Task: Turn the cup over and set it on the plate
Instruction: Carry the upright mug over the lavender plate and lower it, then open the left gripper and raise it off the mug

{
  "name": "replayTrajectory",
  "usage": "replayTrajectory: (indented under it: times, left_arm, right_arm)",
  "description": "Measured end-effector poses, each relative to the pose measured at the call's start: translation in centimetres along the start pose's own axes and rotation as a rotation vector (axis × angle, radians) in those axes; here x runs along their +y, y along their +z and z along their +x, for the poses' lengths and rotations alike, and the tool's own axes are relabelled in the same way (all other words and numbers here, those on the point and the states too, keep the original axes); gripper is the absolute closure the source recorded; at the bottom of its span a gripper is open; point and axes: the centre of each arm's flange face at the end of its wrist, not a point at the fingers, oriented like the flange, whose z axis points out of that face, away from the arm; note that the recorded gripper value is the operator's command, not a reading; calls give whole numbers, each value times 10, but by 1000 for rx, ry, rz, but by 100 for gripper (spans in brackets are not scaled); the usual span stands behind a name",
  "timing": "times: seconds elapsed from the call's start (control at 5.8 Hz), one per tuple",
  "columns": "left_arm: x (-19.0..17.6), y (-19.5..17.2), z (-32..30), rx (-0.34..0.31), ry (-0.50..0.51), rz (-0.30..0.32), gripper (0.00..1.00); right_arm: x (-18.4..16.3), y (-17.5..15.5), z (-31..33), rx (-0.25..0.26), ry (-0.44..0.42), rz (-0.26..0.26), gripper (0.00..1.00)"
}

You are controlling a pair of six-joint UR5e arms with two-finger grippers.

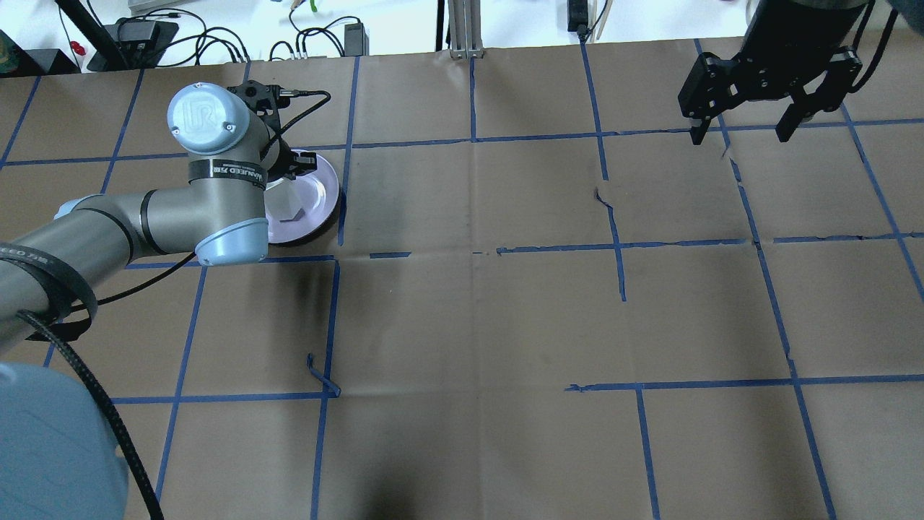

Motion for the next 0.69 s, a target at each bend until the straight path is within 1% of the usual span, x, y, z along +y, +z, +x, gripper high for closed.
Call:
replayTrajectory:
  times: [0.17,0.34,0.52,0.69]
  left_arm:
    - [1,3,2,-9,4,2,1]
    - [0,0,1,-19,9,-17,1]
    - [-7,-17,-1,-25,15,-67,1]
    - [-21,-49,-5,-25,24,-150,1]
  right_arm:
    - [0,0,0,0,0,0,0]
    - [0,0,0,0,0,0,0]
    - [0,0,0,0,0,0,0]
    - [0,0,0,0,0,0,0]
